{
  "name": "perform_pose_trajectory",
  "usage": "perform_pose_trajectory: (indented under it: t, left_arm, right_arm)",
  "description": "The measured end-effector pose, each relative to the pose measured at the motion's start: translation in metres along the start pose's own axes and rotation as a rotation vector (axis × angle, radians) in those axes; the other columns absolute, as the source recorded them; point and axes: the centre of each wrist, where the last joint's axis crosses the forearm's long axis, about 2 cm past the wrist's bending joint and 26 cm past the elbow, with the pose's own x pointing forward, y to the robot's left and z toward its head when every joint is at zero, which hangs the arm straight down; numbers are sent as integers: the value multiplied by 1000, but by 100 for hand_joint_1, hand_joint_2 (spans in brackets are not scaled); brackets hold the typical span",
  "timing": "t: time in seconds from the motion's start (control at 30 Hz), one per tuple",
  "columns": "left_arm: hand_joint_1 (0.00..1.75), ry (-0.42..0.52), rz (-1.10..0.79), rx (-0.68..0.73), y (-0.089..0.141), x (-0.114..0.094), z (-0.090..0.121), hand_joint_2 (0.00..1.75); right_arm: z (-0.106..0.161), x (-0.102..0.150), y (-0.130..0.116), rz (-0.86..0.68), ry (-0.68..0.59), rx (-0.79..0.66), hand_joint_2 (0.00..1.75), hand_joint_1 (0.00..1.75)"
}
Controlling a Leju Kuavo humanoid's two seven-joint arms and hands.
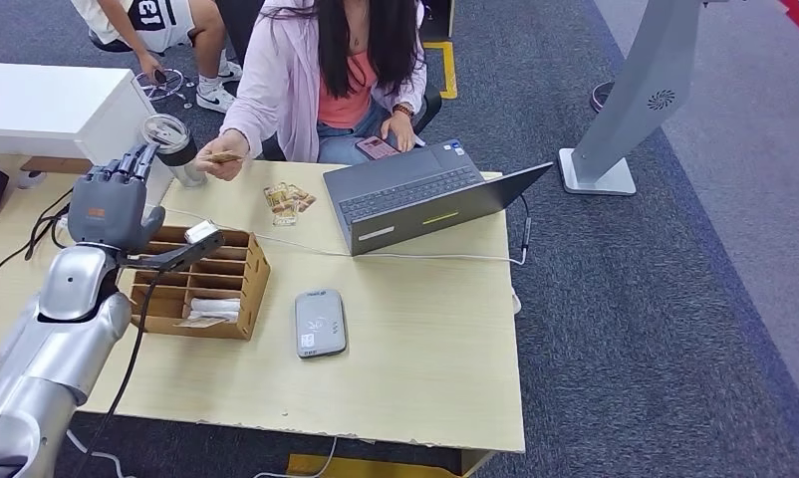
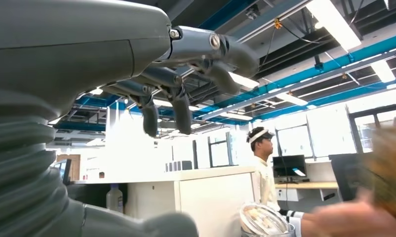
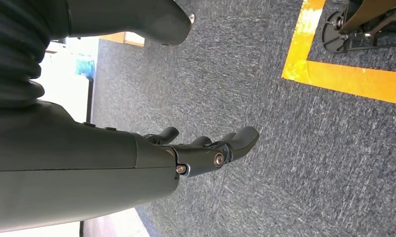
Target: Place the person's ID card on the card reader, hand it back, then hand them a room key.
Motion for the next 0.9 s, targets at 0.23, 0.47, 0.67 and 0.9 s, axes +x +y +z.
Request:
perform_pose_trajectory:
  t: [0.23, 0.47, 0.67, 0.9]
  left_arm:
    - [0, -59, 42, 29, -4, 18, 20, 175]
    - [0, -102, 127, 90, 5, 48, 57, 175]
    - [0, -126, 173, 132, 14, 64, 88, 175]
    - [0, -147, 209, 158, 22, 76, 112, 175]
  right_arm:
    - [0, 0, 0, -7, -1, -17, 175, 0]
    - [0, -1, -2, -52, -1, -33, 175, 0]
    - [-1, -2, -2, -75, 5, -36, 175, 0]
    - [-1, -3, -3, -106, 15, -42, 175, 0]
